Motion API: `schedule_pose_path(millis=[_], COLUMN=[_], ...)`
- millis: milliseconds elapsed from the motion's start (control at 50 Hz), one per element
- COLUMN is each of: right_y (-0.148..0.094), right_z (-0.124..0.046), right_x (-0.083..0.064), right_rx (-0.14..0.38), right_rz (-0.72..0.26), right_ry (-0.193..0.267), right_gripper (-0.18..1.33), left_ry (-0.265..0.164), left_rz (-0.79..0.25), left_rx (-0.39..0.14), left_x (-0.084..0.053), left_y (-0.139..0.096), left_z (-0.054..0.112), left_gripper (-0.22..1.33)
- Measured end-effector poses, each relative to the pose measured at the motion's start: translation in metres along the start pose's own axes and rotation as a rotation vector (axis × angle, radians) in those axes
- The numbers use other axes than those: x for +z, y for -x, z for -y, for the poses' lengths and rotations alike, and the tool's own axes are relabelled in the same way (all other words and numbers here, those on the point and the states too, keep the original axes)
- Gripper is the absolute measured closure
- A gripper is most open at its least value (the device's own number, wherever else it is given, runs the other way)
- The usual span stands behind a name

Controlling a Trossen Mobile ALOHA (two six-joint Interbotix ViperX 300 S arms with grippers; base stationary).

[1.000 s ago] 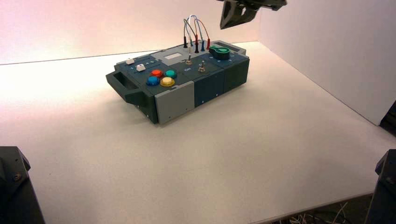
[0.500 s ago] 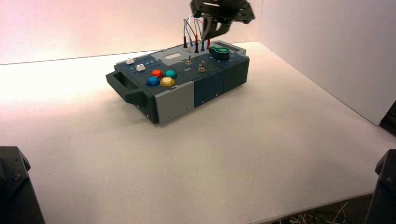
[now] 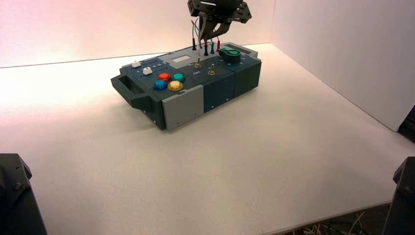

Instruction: Pull the black wire.

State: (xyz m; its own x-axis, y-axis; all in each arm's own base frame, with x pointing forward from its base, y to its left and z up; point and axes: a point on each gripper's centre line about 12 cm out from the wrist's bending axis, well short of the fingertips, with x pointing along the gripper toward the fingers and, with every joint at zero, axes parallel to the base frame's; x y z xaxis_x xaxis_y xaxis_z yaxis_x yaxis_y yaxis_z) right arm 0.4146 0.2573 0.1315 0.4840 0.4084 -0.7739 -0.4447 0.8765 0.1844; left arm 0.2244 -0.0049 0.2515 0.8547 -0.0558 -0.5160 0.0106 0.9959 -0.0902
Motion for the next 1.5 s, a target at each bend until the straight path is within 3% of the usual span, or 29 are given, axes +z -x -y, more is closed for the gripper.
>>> schedule_pose_path(millis=[520, 1180, 1280, 1320, 1360, 1500], right_y=[-0.007, -0.019, -0.02, -0.021, -0.021, -0.023], right_z=[0.004, 0.012, 0.016, 0.017, 0.018, 0.018], right_x=[-0.001, 0.005, 0.003, 0.003, 0.003, 0.003], right_rx=[-0.009, -0.019, -0.024, -0.024, -0.025, -0.024], right_rz=[-0.013, -0.01, -0.016, -0.019, -0.02, -0.025], right_ry=[0.033, 0.035, 0.028, 0.027, 0.026, 0.026], right_gripper=[0.7, 0.7, 0.85, 1.09, 1.23, 1.23], left_ry=[0.001, 0.003, 0.002, 0.002, 0.002, 0.002], left_rz=[-0.009, -0.012, -0.013, -0.012, -0.012, -0.012], left_rx=[0.005, 0.005, 0.005, 0.005, 0.005, 0.005], left_x=[-0.001, -0.001, -0.002, -0.001, -0.001, -0.001], left_y=[-0.002, -0.002, -0.002, -0.002, -0.002, -0.002], left_z=[-0.001, -0.001, -0.001, -0.001, -0.001, -0.001], left_gripper=[1.28, 1.28, 1.28, 1.28, 1.28, 1.28])
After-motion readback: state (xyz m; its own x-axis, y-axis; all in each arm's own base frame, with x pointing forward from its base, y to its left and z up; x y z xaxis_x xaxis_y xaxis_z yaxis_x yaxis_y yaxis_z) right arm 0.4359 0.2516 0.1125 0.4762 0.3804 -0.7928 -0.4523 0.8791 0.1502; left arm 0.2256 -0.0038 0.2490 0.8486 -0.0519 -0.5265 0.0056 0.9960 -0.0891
